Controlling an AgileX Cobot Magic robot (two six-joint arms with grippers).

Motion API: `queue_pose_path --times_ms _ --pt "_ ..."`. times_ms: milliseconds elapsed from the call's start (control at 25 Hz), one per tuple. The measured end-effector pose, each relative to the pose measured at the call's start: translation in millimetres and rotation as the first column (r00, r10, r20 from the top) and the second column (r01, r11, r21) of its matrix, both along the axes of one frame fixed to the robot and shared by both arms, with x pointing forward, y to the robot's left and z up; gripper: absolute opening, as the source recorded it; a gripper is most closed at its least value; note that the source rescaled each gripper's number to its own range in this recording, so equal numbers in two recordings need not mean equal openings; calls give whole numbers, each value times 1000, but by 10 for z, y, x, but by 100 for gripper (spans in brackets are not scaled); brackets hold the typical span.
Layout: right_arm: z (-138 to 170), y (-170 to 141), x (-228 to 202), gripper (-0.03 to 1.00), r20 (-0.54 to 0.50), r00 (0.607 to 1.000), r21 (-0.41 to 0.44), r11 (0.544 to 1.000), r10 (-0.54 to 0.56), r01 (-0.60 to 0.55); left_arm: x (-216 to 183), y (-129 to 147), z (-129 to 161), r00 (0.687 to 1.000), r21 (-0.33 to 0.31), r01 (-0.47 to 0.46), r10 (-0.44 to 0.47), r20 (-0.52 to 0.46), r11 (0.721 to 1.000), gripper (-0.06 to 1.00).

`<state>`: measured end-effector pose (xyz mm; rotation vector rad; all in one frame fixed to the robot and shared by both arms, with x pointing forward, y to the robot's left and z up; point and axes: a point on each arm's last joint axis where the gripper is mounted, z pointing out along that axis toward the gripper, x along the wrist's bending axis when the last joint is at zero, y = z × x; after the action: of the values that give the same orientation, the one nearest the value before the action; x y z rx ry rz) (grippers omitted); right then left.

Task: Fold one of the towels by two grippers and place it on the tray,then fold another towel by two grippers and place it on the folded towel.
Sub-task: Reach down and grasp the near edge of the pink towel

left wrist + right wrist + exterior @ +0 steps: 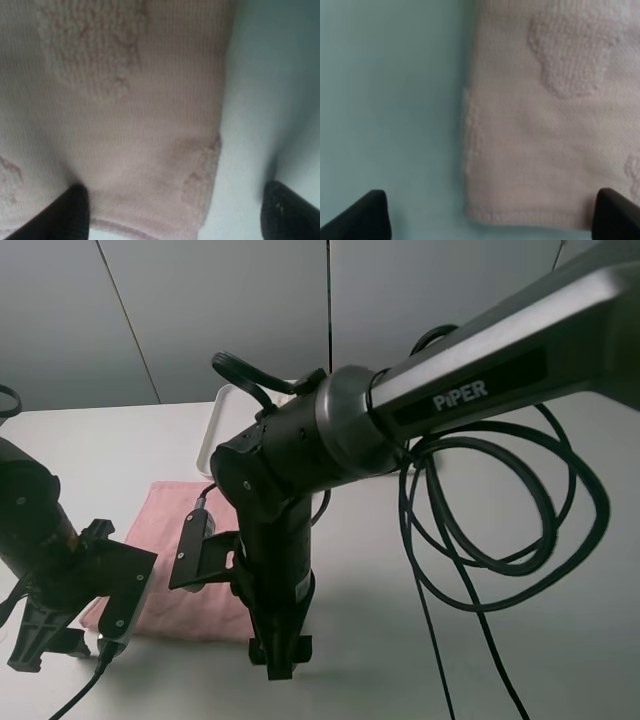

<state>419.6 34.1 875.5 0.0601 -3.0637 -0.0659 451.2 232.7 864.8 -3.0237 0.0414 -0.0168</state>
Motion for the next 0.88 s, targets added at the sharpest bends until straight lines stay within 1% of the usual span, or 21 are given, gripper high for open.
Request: queue_pose_path --times_ms 240,880 --pt "0 42 -43 77 9 1000 16 1000 8 -8 0 0 0 1000 0 2 -2 0 1000 95" --pt "-12 42 -40 77 10 1000 11 1000 -23 22 0 0 0 1000 0 2 -2 0 1000 95"
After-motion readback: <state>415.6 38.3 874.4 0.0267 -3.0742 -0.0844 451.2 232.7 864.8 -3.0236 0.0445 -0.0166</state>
